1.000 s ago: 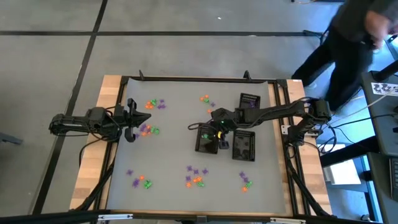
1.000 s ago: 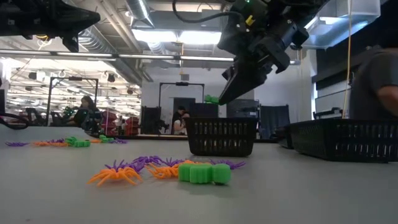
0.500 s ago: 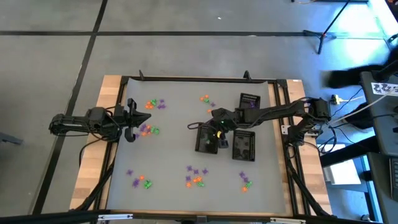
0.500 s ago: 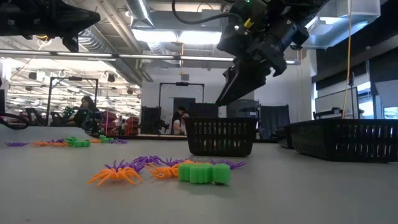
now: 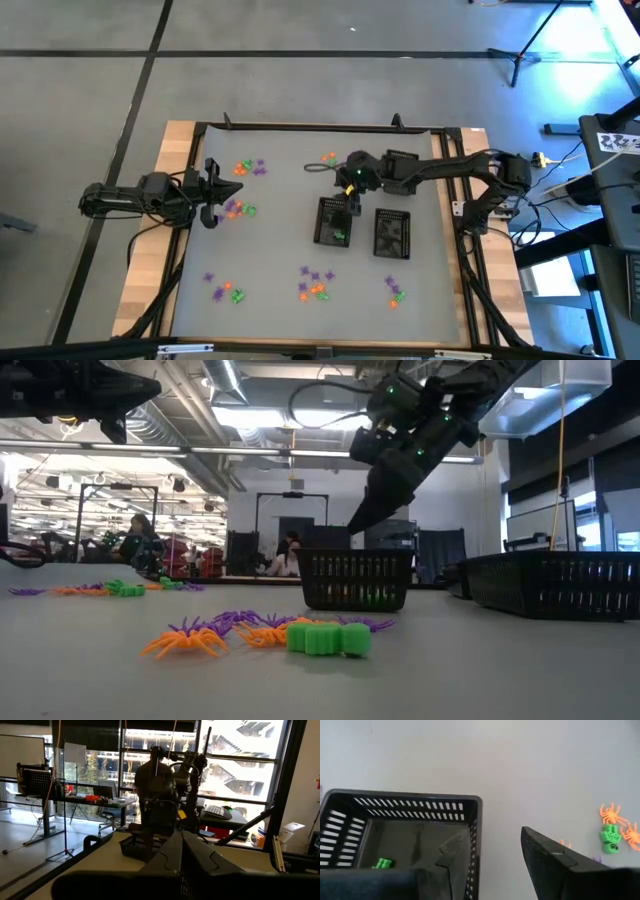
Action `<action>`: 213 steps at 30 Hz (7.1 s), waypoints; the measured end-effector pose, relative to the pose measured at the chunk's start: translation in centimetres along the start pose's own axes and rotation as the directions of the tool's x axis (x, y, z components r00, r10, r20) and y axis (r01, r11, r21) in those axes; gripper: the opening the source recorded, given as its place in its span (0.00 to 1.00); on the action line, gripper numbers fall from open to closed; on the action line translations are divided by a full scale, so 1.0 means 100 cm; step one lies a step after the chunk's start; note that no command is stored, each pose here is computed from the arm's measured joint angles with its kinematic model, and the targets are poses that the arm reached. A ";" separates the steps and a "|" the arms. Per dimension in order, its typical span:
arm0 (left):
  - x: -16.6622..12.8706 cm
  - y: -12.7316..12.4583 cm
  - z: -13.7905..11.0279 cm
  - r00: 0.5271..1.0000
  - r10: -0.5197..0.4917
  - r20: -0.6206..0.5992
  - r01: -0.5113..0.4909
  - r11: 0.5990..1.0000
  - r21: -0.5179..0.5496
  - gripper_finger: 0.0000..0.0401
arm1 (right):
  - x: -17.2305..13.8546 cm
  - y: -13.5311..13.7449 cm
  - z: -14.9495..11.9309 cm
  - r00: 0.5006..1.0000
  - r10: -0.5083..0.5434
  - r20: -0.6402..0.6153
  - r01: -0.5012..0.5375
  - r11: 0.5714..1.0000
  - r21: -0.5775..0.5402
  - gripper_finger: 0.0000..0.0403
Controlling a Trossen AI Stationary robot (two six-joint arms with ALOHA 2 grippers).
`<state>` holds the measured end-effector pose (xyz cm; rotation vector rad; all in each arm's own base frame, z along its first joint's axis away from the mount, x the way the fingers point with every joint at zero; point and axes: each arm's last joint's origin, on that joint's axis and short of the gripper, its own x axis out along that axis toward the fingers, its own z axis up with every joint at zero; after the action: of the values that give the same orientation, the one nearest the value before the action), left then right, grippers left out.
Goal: Sort Halloween decoration
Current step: Put the orange spider toy into the bottom right bin
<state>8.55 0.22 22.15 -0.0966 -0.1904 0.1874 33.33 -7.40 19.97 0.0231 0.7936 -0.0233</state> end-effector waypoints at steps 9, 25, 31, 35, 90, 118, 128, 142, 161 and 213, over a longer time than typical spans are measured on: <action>0.000 0.000 0.000 1.000 0.000 0.000 0.000 1.000 0.000 0.00 | -0.007 -0.028 0.004 0.993 0.053 0.109 -0.058 0.998 0.040 0.43; 0.000 0.000 0.000 1.000 0.000 0.000 0.000 1.000 0.000 0.00 | -0.055 -0.021 0.012 0.914 0.065 0.400 -0.049 0.998 -0.050 0.43; 0.000 0.000 0.000 1.000 0.000 0.001 0.000 1.000 -0.001 0.00 | -0.078 -0.015 0.010 0.852 0.060 0.521 -0.014 0.996 -0.091 0.43; 0.000 0.000 0.001 1.000 -0.001 0.007 0.001 1.000 -0.007 0.00 | -0.081 -0.015 0.012 0.842 0.058 0.537 -0.008 0.995 -0.096 0.43; 0.029 -0.010 0.029 0.997 -0.021 0.080 0.026 0.998 -0.062 0.00 | -0.069 0.015 0.005 0.908 0.059 0.415 -0.021 0.995 -0.095 0.43; 0.056 0.050 -0.034 0.423 0.610 -0.671 -0.820 0.573 0.004 0.00 | -0.067 0.015 0.002 0.922 0.061 0.382 -0.033 0.996 -0.081 0.43; 0.086 0.065 -0.039 0.281 0.654 -0.702 -0.833 0.529 0.160 0.00 | -0.067 0.015 0.000 0.930 0.063 0.363 -0.044 0.997 -0.060 0.43; 0.087 0.090 -0.065 0.109 0.572 -0.813 -0.835 0.497 0.238 0.00 | -0.065 0.016 -0.004 0.944 0.079 0.321 -0.064 0.996 -0.055 0.43; 0.082 0.108 -0.089 -0.059 0.554 -0.831 -0.848 0.412 0.335 0.00 | -0.065 0.016 -0.005 0.945 0.082 0.317 -0.068 0.996 -0.055 0.43; 0.126 0.104 -0.020 -0.045 0.475 -0.879 -0.719 0.596 0.358 0.00 | -0.065 0.016 -0.004 0.944 0.082 0.319 -0.068 0.996 -0.056 0.43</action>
<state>19.31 12.67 21.30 -0.5218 1.1570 1.0272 28.51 -5.67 24.32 0.0072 0.4660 0.0615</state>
